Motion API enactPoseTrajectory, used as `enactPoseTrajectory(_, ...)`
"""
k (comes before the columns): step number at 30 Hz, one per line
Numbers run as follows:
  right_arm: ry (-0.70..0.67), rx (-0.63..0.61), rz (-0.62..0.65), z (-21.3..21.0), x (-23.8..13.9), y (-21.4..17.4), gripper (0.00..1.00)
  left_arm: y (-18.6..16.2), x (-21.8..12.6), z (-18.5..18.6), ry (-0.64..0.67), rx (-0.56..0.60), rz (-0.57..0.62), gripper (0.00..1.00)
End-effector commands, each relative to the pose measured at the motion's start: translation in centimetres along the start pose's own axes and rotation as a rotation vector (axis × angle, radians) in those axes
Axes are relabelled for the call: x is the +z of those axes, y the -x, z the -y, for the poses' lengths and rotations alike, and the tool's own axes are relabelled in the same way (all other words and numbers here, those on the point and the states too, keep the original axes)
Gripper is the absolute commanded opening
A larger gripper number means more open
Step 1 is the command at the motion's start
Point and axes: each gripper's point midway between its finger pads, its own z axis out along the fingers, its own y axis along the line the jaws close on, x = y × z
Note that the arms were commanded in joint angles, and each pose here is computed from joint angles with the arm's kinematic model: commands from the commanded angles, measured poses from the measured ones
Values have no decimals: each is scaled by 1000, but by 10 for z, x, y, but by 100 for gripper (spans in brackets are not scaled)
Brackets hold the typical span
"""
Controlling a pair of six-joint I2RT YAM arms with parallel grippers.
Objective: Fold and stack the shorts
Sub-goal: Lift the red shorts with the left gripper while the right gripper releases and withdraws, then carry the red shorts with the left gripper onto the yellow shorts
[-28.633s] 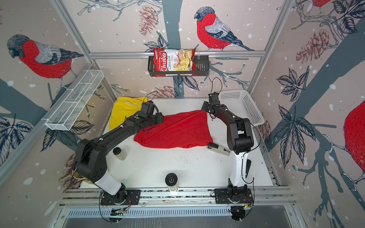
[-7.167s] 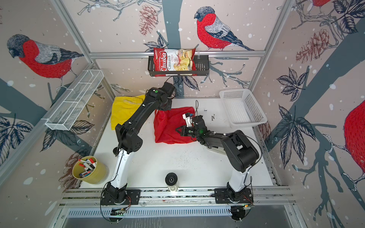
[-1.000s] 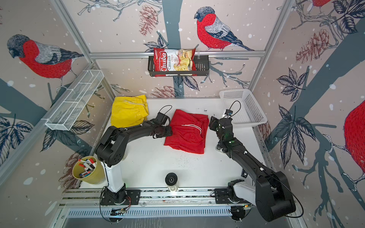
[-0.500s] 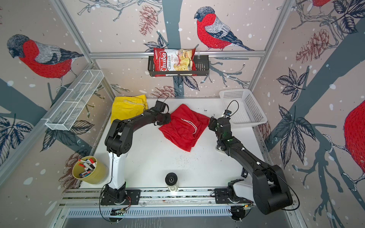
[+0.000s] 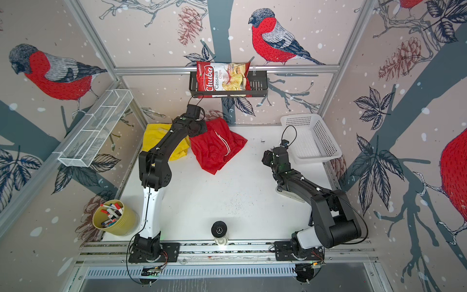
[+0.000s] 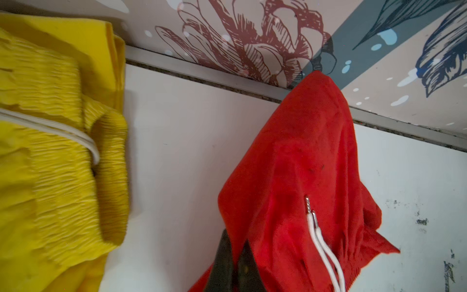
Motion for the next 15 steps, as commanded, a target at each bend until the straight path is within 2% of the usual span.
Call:
enactPoseTrajectory(1, 28, -1, 20, -10, 3, 4, 61, 14, -12, -21, 67, 22, 32, 0)
enactPoseTrajectory(5, 11, -44, 20, -15, 6, 1, 60, 39, -27, -32, 63, 10, 100, 0)
enactPoseTrajectory(15, 10, -52, -5, -20, 16, -7, 60, 77, -48, -47, 59, -11, 190, 0)
